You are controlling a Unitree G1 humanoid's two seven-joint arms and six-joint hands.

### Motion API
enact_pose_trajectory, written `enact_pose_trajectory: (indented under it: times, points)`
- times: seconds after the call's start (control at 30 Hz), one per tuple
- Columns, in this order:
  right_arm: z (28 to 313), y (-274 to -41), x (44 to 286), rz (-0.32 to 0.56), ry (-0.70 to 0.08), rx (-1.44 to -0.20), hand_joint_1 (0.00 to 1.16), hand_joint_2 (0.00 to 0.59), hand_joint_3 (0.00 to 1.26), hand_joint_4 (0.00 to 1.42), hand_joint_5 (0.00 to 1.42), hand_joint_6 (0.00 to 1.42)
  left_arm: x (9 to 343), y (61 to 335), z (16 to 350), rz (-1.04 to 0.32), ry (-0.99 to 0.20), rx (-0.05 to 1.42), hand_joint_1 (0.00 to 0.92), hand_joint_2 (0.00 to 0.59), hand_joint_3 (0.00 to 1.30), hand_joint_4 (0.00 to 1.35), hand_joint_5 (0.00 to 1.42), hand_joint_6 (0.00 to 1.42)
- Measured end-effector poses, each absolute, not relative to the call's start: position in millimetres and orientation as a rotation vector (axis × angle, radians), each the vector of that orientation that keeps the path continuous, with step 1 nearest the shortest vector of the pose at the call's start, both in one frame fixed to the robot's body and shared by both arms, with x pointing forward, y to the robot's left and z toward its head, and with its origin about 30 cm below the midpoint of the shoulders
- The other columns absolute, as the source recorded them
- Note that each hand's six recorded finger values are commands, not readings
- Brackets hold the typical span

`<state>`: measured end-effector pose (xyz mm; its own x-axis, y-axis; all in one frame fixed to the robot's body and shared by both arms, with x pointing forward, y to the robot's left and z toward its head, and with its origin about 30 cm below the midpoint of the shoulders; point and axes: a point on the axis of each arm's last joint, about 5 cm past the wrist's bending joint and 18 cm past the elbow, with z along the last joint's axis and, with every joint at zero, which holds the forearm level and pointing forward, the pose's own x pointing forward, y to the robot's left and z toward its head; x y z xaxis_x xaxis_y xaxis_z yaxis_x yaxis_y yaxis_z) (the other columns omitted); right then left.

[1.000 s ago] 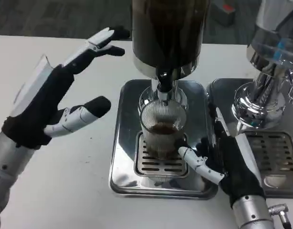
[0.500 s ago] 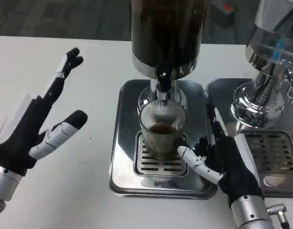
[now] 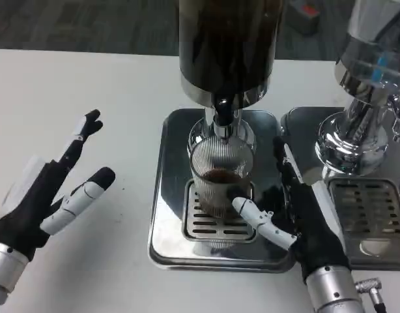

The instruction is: Grasp the cup under the faucet to collect the drink, then remove the cup.

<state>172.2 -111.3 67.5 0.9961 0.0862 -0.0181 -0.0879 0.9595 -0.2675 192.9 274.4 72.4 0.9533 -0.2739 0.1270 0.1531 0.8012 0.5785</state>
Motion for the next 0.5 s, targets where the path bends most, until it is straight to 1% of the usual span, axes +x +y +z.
enact_pose_trajectory:
  times: [0.23,0.5]
  points:
    - [63.8,-107.2,178.4,0.100,0.007,-0.249,0.65,0.190,0.00,0.00,0.00,0.00,191.1,276.5,67.2,-0.234,-0.162,0.593,0.000,0.128,0.00,0.00,0.00,0.00]
    - [62.4,-104.5,182.6,0.119,-0.004,-0.246,0.66,0.184,0.00,0.00,0.00,0.01,191.1,276.7,67.1,-0.231,-0.160,0.591,0.000,0.133,0.00,0.00,0.00,0.00]
